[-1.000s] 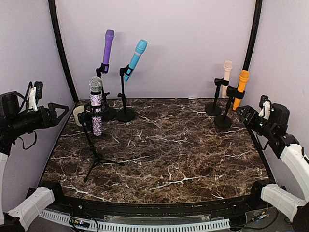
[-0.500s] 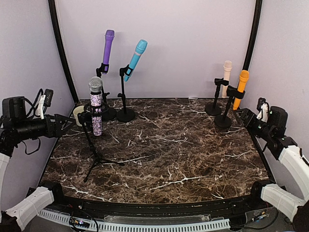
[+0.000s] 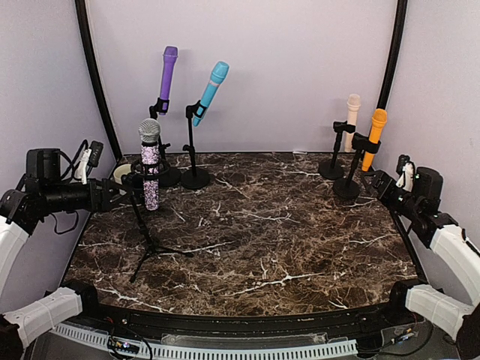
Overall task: Remove the microphone from the stand
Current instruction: Pick up the microphone stand with the microphone from the corner of the board.
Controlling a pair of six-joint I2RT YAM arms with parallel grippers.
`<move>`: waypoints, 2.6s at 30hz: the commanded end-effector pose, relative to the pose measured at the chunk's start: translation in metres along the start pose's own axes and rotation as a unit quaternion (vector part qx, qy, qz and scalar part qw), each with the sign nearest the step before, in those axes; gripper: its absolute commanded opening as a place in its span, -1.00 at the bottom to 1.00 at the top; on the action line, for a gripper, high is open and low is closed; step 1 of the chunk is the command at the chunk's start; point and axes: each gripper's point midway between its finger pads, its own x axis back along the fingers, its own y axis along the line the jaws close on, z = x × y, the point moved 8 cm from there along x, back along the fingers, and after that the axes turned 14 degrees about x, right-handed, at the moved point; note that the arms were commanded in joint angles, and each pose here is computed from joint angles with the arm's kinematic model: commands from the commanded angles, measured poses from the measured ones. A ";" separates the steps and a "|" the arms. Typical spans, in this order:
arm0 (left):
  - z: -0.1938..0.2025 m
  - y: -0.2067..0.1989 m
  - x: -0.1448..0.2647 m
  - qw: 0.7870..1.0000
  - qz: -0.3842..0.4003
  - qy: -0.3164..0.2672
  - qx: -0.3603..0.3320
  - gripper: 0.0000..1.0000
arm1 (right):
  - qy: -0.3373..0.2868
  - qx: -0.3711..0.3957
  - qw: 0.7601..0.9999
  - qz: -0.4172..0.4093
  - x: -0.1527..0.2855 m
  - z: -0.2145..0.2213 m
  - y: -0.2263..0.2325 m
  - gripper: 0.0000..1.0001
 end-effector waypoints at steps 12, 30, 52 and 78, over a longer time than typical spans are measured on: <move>0.009 -0.007 -0.020 0.999 -0.023 -0.027 -0.041 0.00 | -0.022 0.013 1.000 -0.011 0.000 -0.001 0.002 0.97; 0.015 -0.008 -0.022 0.995 0.004 -0.029 -0.092 -0.64 | -0.023 0.018 1.000 -0.007 0.001 -0.009 0.004 0.97; 0.030 0.004 -0.027 0.987 -0.007 -0.024 -0.158 -0.55 | -0.025 0.010 1.000 -0.005 0.002 -0.008 0.004 0.97; 0.027 0.000 -0.023 0.981 0.017 -0.076 -0.176 -1.00 | -0.025 0.004 1.000 -0.004 -0.003 -0.005 0.001 0.97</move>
